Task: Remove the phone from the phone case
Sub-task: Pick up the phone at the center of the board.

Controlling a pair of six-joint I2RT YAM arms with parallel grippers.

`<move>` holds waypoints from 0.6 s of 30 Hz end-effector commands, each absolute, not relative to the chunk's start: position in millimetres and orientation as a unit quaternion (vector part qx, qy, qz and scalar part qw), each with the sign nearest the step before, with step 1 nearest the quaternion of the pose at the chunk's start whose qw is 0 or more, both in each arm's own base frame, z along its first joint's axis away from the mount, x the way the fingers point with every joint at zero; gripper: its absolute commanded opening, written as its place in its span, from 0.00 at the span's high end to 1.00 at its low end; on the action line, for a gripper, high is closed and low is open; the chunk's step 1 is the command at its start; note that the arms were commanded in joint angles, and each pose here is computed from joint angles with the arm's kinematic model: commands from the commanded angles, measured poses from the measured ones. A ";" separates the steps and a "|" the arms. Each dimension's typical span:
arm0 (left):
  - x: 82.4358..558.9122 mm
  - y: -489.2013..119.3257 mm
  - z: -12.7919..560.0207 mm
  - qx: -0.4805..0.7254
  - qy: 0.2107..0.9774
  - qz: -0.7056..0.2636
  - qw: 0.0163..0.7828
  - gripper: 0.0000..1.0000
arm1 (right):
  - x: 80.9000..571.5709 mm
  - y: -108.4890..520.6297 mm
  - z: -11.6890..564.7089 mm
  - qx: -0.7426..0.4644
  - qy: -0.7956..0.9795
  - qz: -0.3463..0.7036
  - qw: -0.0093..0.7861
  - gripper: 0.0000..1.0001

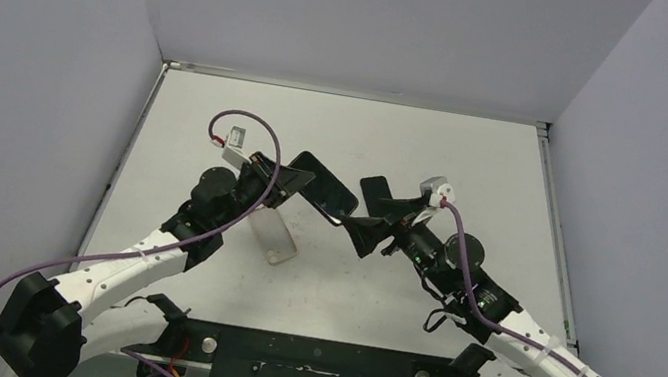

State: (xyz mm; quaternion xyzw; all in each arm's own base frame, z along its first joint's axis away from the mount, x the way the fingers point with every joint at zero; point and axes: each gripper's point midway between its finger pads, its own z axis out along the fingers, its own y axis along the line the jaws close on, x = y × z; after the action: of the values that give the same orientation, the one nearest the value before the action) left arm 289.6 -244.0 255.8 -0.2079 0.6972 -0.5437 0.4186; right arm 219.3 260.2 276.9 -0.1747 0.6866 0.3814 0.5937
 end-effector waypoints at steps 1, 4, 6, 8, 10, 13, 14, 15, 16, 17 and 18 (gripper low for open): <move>286.3 -238.6 330.0 -0.215 0.594 -0.634 0.446 1.00 | 208.8 269.8 284.0 -0.142 0.658 0.469 0.571 0.05; 284.1 -240.9 338.6 -0.211 0.583 -0.651 0.439 1.00 | 205.9 272.8 285.6 -0.111 0.645 0.525 0.544 0.08; 282.0 -240.9 343.3 -0.211 0.573 -0.661 0.435 1.00 | 205.6 271.8 287.7 -0.095 0.632 0.557 0.531 0.11; 279.9 -239.3 347.1 -0.214 0.561 -0.672 0.434 1.00 | 205.6 270.4 289.2 -0.083 0.620 0.583 0.519 0.14; 278.5 -237.7 348.9 -0.221 0.551 -0.682 0.428 1.00 | 204.4 270.1 294.1 -0.082 0.603 0.605 0.514 0.17; 277.6 -239.1 348.6 -0.223 0.549 -0.688 0.418 1.00 | 203.4 273.4 299.8 -0.089 0.592 0.619 0.509 0.21; 277.0 -240.2 348.9 -0.222 0.549 -0.691 0.415 1.00 | 203.7 274.9 301.9 -0.091 0.590 0.621 0.508 0.22; 276.8 -240.9 349.6 -0.222 0.547 -0.694 0.413 1.00 | 203.7 275.9 304.4 -0.093 0.585 0.625 0.509 0.23; 276.2 -241.4 351.2 -0.222 0.545 -0.697 0.410 1.00 | 203.6 277.0 305.9 -0.094 0.582 0.629 0.508 0.25; 275.8 -242.3 351.9 -0.221 0.544 -0.700 0.407 1.00 | 203.2 278.0 308.8 -0.094 0.576 0.634 0.507 0.26; 275.5 -242.6 353.1 -0.221 0.542 -0.702 0.406 1.00 | 202.9 279.5 310.5 -0.098 0.573 0.638 0.505 0.28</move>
State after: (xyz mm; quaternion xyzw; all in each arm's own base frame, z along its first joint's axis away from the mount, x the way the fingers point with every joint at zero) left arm 285.5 -246.2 297.9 -0.2462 0.6145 -0.6383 0.3929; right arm 214.1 275.4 264.0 -0.0733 0.6435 0.5853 0.4879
